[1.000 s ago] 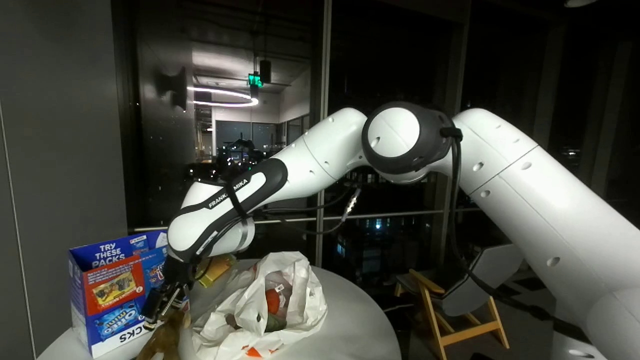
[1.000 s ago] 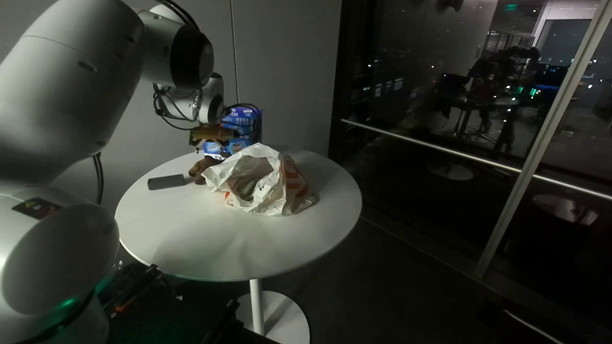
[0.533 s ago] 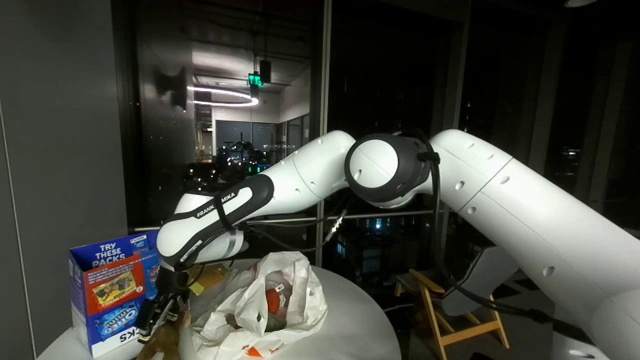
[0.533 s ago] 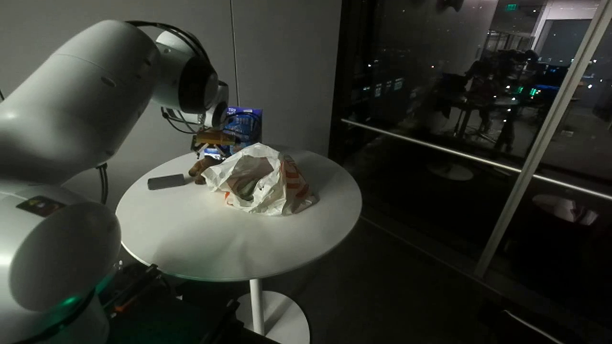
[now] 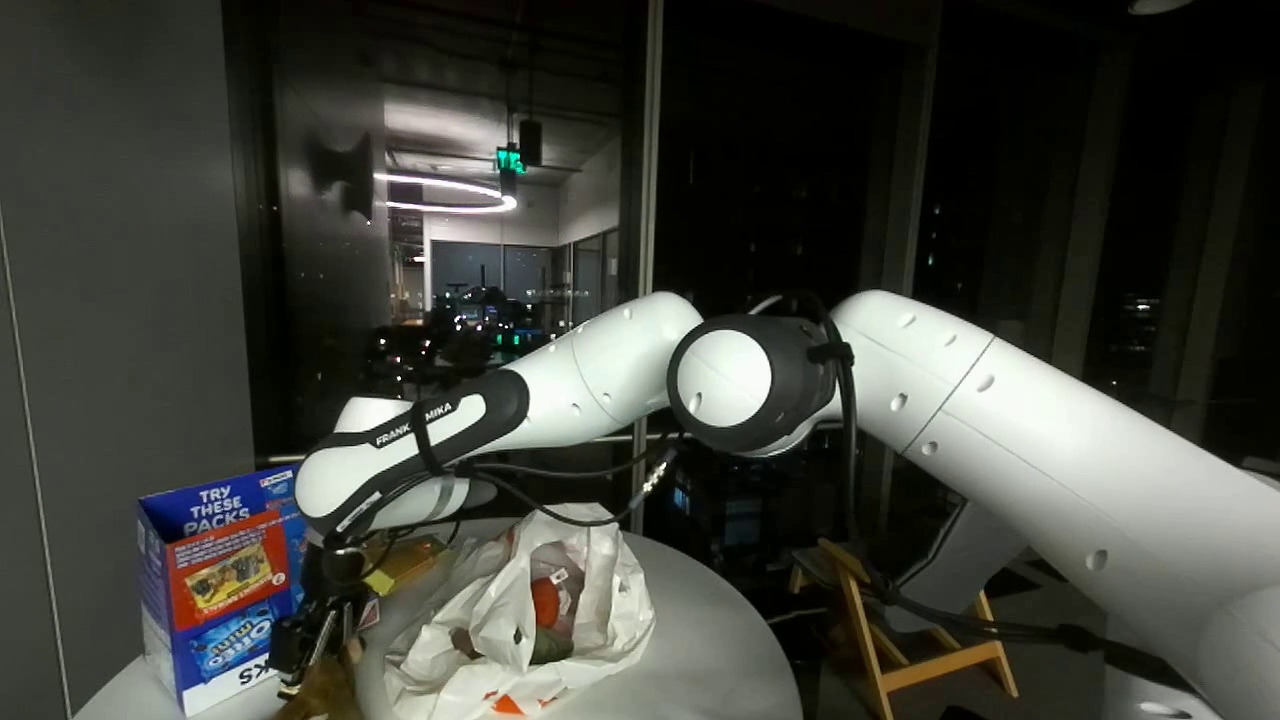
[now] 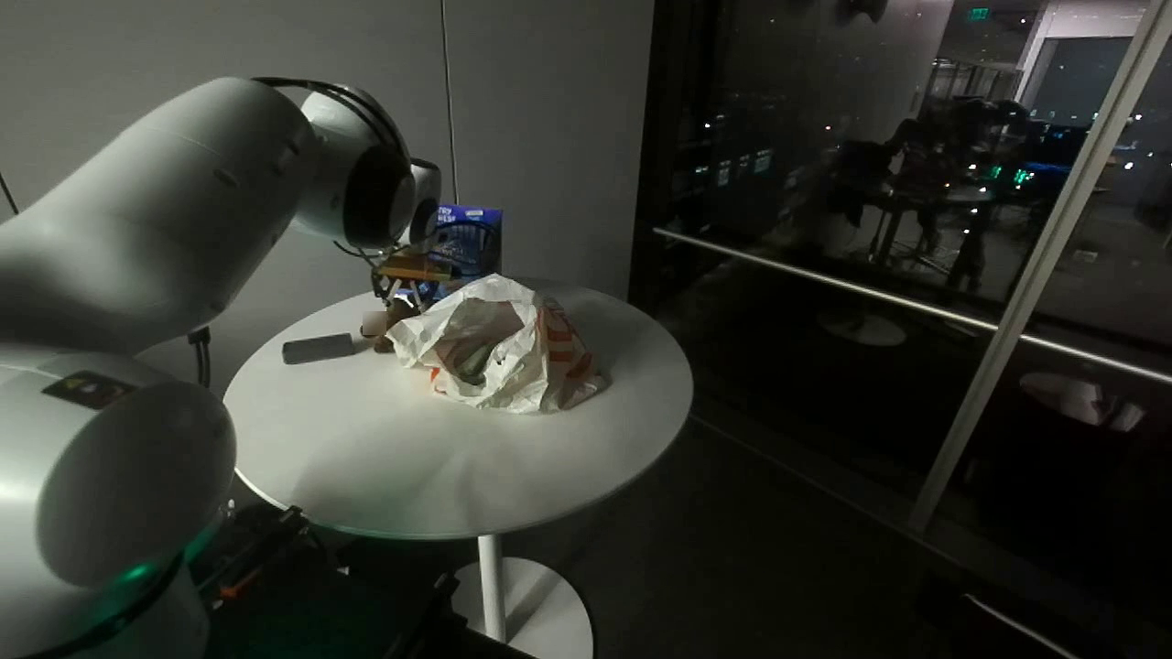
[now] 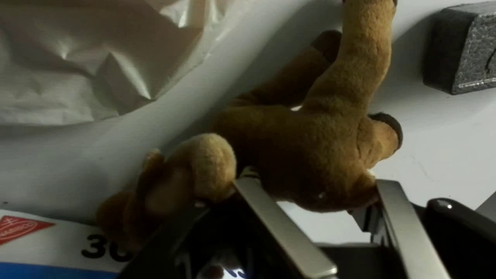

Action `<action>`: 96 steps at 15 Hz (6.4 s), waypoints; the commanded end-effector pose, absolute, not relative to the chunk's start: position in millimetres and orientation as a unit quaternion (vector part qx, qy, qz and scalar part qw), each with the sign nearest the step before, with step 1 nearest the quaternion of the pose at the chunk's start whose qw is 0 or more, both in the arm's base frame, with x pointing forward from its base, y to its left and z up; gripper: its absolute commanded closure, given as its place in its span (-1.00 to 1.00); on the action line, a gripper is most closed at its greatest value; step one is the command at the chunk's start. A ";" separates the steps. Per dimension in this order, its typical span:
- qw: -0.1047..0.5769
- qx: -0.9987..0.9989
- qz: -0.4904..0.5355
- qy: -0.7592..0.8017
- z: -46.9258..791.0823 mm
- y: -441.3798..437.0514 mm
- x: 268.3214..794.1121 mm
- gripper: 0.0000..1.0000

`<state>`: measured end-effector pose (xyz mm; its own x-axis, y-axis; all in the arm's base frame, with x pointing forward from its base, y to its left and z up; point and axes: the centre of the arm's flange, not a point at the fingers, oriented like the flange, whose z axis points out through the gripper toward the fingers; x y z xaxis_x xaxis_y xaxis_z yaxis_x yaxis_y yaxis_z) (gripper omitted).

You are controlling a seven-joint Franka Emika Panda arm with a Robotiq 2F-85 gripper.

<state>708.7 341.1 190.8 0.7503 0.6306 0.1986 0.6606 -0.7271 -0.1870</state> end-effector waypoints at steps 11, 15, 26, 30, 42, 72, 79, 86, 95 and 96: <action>0.113 -0.928 -0.037 -0.354 241.9 389.1 645.3 0.63; 0.071 -0.944 -0.036 -0.321 271.4 399.7 589.7 0.65; -0.074 -0.984 -0.122 -0.110 291.7 398.7 461.2 0.65; -0.109 -0.984 -0.141 -0.012 286.9 372.9 412.8 0.65; -0.260 -0.919 -0.224 0.196 295.1 184.2 379.7 0.62; -0.101 -0.964 -0.232 -0.079 275.3 250.6 441.2 0.64; -0.140 -0.967 -0.214 -0.013 279.0 249.6 422.5 0.67; -0.161 -0.966 -0.200 0.042 294.2 228.1 435.7 0.65; -0.129 -0.984 -0.125 0.002 292.6 178.2 496.2 0.64; -0.133 -0.985 -0.112 -0.011 290.7 176.2 501.4 0.65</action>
